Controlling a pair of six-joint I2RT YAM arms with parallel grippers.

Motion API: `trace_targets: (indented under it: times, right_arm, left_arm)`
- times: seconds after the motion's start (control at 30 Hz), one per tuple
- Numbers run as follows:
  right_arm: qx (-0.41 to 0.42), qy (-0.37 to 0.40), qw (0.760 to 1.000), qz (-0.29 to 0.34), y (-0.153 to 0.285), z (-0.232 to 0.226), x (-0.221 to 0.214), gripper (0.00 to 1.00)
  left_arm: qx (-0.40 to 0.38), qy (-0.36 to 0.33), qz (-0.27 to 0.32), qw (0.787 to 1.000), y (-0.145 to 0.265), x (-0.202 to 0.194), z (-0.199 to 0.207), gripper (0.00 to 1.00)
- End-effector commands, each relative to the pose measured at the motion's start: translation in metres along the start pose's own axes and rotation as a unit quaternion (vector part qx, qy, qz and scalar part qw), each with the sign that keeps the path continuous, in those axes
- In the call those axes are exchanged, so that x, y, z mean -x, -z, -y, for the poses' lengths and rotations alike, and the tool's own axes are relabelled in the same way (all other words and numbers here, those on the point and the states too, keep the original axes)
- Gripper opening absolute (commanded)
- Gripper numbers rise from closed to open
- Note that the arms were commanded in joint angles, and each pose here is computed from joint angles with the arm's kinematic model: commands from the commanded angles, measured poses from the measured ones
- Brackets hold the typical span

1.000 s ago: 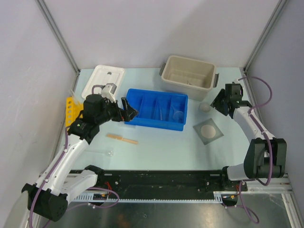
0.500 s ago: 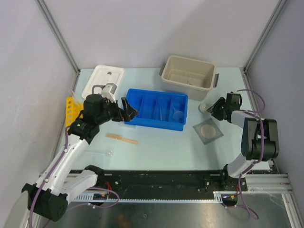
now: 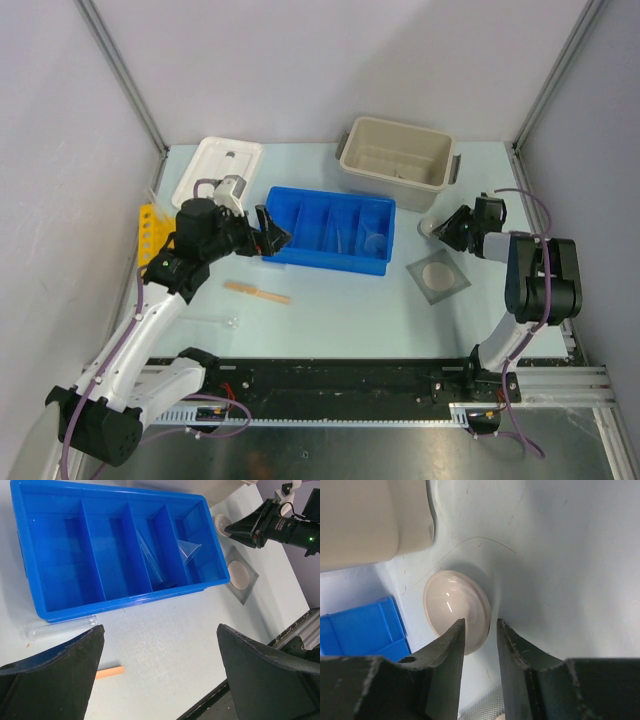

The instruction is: Organize the chemistry lab equipment

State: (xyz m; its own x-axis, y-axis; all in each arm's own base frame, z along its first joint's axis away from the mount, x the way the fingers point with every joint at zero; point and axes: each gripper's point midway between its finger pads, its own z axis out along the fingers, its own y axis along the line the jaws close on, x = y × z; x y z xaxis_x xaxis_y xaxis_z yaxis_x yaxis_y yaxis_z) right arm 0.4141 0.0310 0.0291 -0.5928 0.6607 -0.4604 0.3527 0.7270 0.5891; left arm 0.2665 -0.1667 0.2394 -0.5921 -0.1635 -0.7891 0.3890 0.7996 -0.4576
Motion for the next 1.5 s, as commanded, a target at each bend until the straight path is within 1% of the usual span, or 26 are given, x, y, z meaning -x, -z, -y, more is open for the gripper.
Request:
trace_targets:
  times: [0.0, 0.33, 0.43, 0.5, 0.57, 0.6, 0.7, 0.83, 0.9, 1.03, 1.13, 1.23, 1.3, 1.47]
  right_arm:
    - [-0.004, 0.009, 1.0, 0.006, -0.005, 0.005, 0.001, 0.36]
    - [-0.013, 0.005, 1.0, 0.006, -0.006, 0.009, 0.0, 0.31]
    - [-0.017, 0.008, 1.0, 0.009, -0.002, 0.009, 0.003, 0.25]
    - [-0.022, 0.01, 1.0, 0.016, 0.004, 0.007, 0.007, 0.16]
    - [-0.028, 0.012, 0.999, 0.024, 0.014, 0.005, 0.012, 0.05]
    - [-0.035, 0.012, 0.999, 0.032, 0.021, 0.004, 0.015, 0.02]
    - [-0.062, 0.013, 0.996, 0.061, 0.049, 0.001, 0.027, 0.0]
    - [-0.074, 0.022, 0.99, 0.115, 0.093, -0.018, 0.052, 0.0]
    - [-0.066, 0.03, 0.986, 0.15, 0.115, -0.035, 0.069, 0.0]
    - [-0.006, 0.072, 0.971, 0.226, 0.144, -0.088, 0.101, 0.0]
    - [0.055, 0.093, 0.963, 0.249, 0.151, -0.135, 0.116, 0.0]
    - [0.102, 0.123, 0.954, 0.254, 0.145, -0.185, 0.126, 0.0]
    - [0.114, 0.14, 0.951, 0.249, 0.131, -0.213, 0.133, 0.0]
    - [0.101, 0.162, 0.958, 0.215, 0.083, -0.255, 0.143, 0.0]
  left_arm:
    - [-0.014, -0.001, 0.011, 1.0, 0.001, 0.007, 0.008, 0.99]
    - [-0.012, -0.001, 0.011, 1.0, 0.001, 0.007, 0.007, 0.99]
    - [-0.013, -0.002, 0.013, 1.0, 0.001, 0.007, 0.008, 1.0]
    - [-0.013, -0.002, 0.013, 1.0, 0.001, 0.007, 0.007, 1.0]
    - [-0.013, -0.002, 0.013, 1.0, 0.002, 0.007, 0.007, 0.99]
    - [-0.013, -0.002, 0.013, 1.0, 0.002, 0.007, 0.008, 0.99]
    - [-0.012, -0.001, 0.012, 1.0, 0.001, 0.007, 0.007, 0.99]
    - [-0.014, -0.002, 0.011, 1.0, 0.001, 0.007, 0.008, 0.99]
    - [-0.014, -0.001, 0.011, 1.0, 0.001, 0.006, 0.008, 0.99]
    - [-0.016, -0.003, 0.015, 1.0, 0.003, 0.008, 0.009, 0.99]
    - [-0.016, -0.005, 0.018, 1.0, 0.004, 0.009, 0.01, 1.0]
    - [-0.015, -0.006, 0.02, 1.0, 0.005, 0.01, 0.01, 1.0]
    - [-0.015, -0.006, 0.019, 1.0, 0.005, 0.009, 0.01, 1.0]
    - [-0.018, -0.009, 0.019, 1.0, 0.005, 0.009, 0.011, 0.99]
